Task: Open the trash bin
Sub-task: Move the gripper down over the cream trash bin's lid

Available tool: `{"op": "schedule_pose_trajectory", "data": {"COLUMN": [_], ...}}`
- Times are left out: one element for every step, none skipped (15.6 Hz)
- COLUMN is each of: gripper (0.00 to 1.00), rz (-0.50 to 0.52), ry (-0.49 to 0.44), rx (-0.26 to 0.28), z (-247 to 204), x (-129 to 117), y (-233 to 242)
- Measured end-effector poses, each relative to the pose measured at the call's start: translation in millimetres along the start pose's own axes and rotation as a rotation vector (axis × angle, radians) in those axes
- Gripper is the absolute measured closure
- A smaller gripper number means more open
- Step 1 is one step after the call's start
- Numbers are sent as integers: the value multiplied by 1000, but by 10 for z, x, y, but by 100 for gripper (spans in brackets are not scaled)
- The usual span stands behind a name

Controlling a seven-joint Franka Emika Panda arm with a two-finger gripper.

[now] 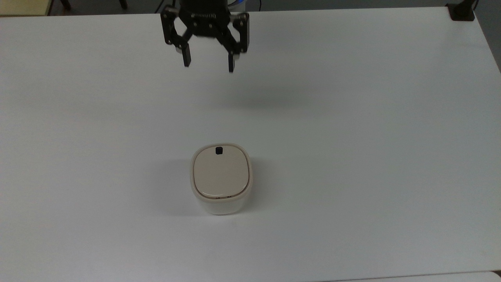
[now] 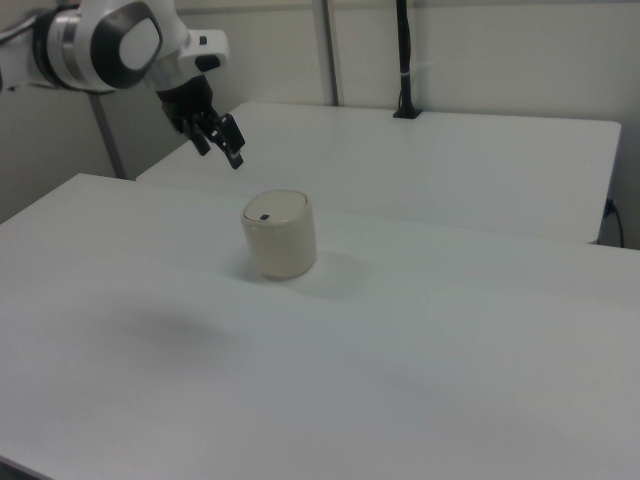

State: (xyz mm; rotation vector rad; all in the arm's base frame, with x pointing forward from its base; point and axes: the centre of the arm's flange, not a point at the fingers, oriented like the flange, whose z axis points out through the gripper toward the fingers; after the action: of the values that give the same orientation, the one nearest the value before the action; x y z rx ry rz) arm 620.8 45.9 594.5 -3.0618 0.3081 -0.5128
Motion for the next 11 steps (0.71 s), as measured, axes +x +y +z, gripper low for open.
{"op": "schedule_pose_trajectory", "data": {"gripper": [19, 31, 43, 55, 66, 77, 85, 96, 99, 99, 99], "rz": [74, 156, 243, 312, 382, 434, 481, 521, 555, 581, 599], "ry": [21, 39, 54, 64, 71, 78, 85, 92, 101, 116, 133], "rx": [-17, -26, -25, -21, -14, -7, 0, 6, 7, 4, -1], "z": [95, 192, 282, 351, 426, 490, 565, 648, 749, 855, 961], "x": [22, 38, 52, 64, 81, 100, 122, 146, 171, 198, 219], "y": [-78, -160, -239, -291, -325, -338, -341, -336, -325, -314, -314]}}
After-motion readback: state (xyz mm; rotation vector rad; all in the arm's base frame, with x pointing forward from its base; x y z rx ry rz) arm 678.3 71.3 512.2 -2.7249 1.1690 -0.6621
